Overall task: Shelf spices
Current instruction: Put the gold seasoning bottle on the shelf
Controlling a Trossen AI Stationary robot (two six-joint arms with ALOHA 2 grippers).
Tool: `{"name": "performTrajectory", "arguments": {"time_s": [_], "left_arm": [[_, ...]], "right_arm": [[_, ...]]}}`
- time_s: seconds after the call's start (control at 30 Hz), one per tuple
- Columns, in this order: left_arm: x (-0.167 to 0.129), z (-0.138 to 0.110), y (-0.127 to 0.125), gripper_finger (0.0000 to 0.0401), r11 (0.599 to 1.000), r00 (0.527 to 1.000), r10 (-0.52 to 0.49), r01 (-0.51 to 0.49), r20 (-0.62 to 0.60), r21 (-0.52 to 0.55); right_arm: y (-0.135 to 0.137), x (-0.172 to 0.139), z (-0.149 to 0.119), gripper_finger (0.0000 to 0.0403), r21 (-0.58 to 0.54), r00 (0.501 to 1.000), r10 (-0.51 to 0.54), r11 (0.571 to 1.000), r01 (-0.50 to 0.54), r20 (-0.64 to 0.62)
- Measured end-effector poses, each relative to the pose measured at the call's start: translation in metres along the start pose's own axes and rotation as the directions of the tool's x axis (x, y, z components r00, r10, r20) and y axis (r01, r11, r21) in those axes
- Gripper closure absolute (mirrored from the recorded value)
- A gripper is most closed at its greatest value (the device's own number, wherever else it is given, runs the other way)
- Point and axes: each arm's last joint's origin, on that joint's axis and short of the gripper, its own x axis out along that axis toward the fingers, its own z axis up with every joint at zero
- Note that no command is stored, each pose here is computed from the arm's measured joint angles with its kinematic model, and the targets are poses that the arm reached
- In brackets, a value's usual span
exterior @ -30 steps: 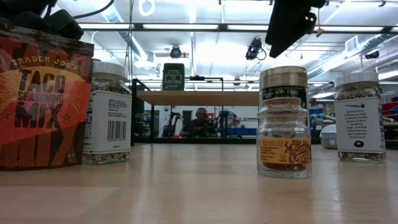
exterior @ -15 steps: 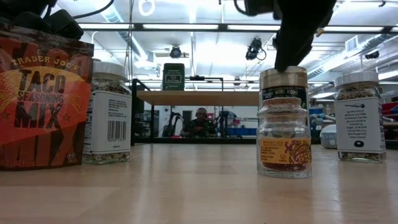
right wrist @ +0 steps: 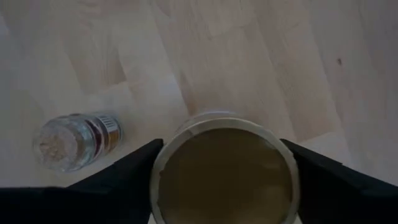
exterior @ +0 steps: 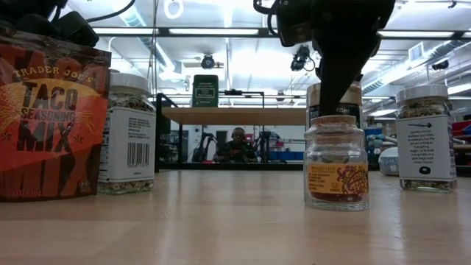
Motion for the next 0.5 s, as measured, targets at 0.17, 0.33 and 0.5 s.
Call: {"name": "performTrajectory", "arguments": {"time_s": [0.17, 0.33, 0.5], "left_arm": [[0.000, 0.000, 0.000, 0.0197, 1.000, 1.000, 0.000, 0.000, 0.000, 0.000], [0.000, 0.000, 0.000, 0.0197, 1.000, 1.000, 0.001, -0.001, 0.000, 0.002], [0.000, 0.000, 0.000, 0.0197, 1.000, 1.000, 0.000, 0.000, 0.000, 0.003]], "right_arm": [[-0.005, -0.001, 0.002, 0.0134, 0.016, 0.999, 0.032, 0.999, -0.032, -0.034], [-0.010, -0.003, 0.004, 0.0134, 0.017, 0.998, 0.048, 0.999, -0.047, -0.047], [-0.022, -0.017, 0.010, 0.0134, 0.021, 0.998, 0.049, 0.999, -0.049, -0.027]]}}
